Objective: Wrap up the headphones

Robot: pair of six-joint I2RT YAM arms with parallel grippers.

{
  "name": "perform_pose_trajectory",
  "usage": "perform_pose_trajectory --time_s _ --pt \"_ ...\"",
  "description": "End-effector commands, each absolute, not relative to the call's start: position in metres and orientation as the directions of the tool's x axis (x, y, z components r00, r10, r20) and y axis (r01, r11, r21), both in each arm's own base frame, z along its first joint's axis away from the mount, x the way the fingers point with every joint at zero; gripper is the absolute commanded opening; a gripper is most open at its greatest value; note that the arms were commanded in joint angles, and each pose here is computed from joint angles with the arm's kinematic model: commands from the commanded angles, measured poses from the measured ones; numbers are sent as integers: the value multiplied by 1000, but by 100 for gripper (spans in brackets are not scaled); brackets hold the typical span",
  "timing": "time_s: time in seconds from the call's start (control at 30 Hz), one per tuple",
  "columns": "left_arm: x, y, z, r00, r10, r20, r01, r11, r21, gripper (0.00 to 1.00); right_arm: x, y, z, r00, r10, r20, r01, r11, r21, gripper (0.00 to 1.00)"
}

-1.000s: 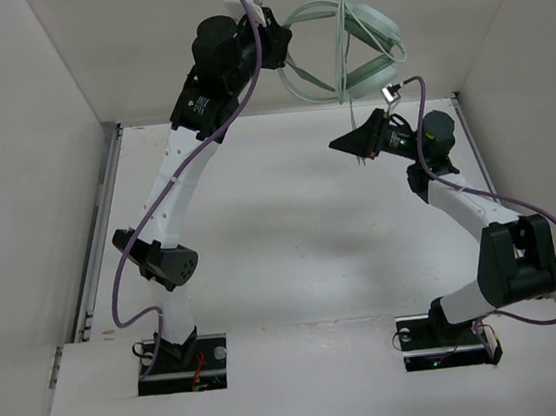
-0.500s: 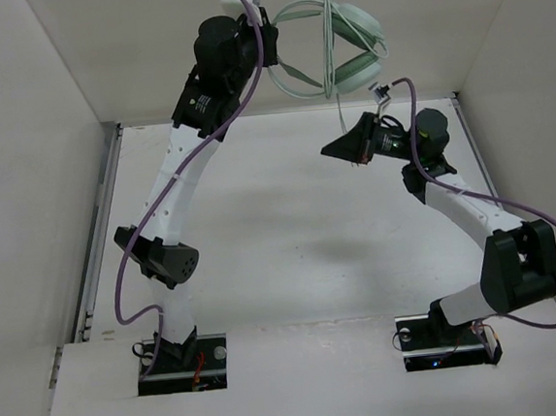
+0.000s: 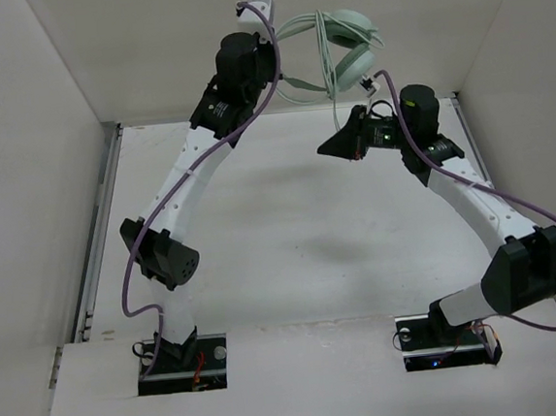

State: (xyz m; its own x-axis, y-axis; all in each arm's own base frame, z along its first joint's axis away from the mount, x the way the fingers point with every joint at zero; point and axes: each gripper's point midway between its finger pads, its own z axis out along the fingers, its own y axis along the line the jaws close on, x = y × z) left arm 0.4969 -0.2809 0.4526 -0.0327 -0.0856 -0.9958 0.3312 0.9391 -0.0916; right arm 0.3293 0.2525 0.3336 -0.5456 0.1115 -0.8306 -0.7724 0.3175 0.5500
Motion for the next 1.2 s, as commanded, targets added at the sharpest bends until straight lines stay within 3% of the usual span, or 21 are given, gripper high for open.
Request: perform_pose_trajectory --time_s 0.0,0.23,0.47,1.17 --pt "466 -287 504 80 -176 -981 390 911 -132 3 318 256 341 -486 72 -871 -817 314 483 7" --pt "468 -276 451 -41 -152 -987 346 925 -157 3 320 249 316 -517 71 -853 -785 358 505 8" --pt "462 -270 357 -228 -84 -970 317 935 -156 3 332 239 274 -577 36 -816 -740 402 540 8" --pt "483 -264 227 -409 -13 -912 285 948 -141 2 349 247 157 -718 -174 -674 -653 504 566 8"
